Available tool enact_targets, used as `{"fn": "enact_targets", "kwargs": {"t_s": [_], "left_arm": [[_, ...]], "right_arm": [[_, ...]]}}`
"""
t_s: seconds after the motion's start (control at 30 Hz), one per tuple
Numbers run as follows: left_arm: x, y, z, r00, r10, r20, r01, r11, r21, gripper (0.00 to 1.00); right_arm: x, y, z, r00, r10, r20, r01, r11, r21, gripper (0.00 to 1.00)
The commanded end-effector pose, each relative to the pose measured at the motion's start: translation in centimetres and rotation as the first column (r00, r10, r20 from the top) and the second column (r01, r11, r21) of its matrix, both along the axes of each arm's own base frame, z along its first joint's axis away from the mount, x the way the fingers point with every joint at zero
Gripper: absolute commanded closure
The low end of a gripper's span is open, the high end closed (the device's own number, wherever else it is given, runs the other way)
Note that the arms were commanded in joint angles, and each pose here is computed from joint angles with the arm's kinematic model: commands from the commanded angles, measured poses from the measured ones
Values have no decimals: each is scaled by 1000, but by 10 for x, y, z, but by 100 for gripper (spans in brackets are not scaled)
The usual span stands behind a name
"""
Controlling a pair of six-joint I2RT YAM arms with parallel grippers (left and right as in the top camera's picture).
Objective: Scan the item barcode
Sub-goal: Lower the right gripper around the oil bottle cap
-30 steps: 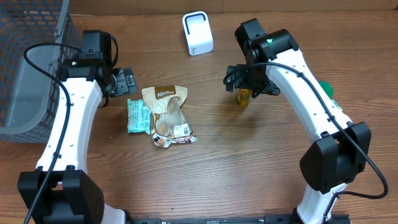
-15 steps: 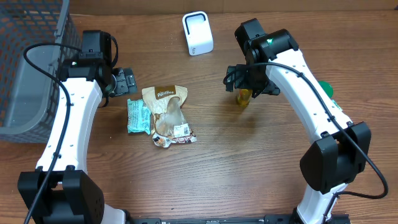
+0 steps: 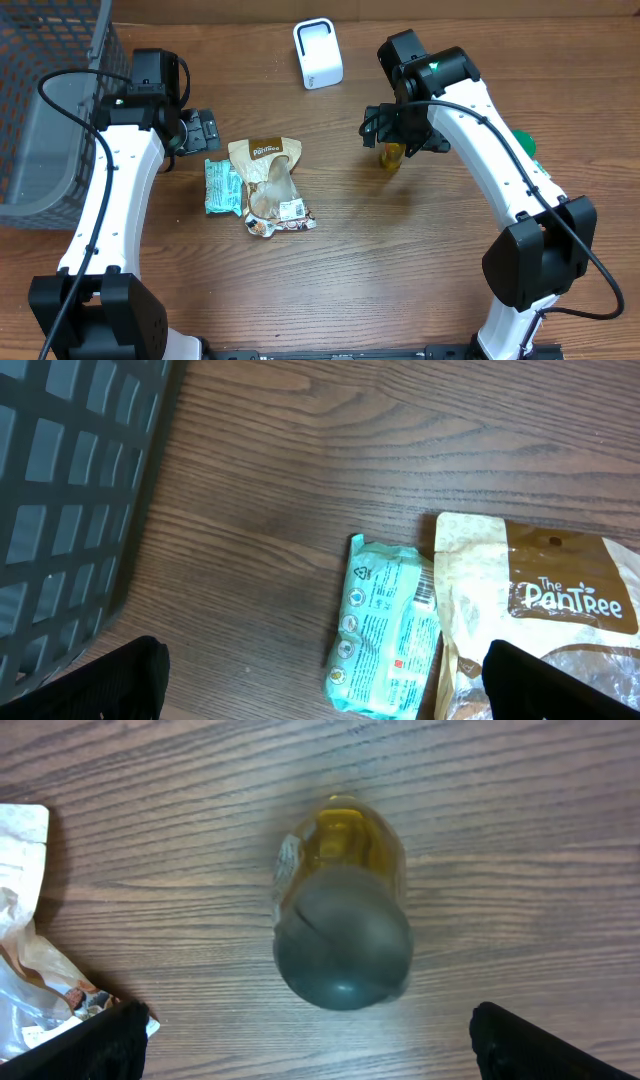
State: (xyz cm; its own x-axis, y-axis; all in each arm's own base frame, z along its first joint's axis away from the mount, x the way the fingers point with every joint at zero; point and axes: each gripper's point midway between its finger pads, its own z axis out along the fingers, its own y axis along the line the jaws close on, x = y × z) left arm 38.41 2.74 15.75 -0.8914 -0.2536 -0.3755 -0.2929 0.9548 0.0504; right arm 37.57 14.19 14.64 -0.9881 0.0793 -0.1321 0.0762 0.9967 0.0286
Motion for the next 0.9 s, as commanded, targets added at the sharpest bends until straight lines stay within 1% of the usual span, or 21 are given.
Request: {"fn": "enact_targets", "kwargs": {"t_s": [0.0,0.17,0.33,0.6,0.77,0.87], "left_arm": [[3,2,5,1000,-8,11,8,1000,14,0],[3,2,5,1000,-9,11,9,1000,14,1],[3,2,5,1000,-8,11,8,1000,14,0],[3,2,5,1000,-8,11,8,1000,14,0],[3,2,5,1000,-8,11,8,1000,14,0],[3,2,5,1000,-9,11,9,1000,14,0]], "right_arm": [[2,-2,0,1000,22,9,-22,1000,-8,0],[3,-5,-1,1000,18,7,-18,1000,-9,0],[12,-2,-1,998,36,43,-36,999,0,0],[19,-9,-21,997,29,68,-26,999,-47,2],[24,-9,-34,993,83,86,-77,995,-64,10],[28,-8,-34,991,85,103,-79,995,-59,19]]}}
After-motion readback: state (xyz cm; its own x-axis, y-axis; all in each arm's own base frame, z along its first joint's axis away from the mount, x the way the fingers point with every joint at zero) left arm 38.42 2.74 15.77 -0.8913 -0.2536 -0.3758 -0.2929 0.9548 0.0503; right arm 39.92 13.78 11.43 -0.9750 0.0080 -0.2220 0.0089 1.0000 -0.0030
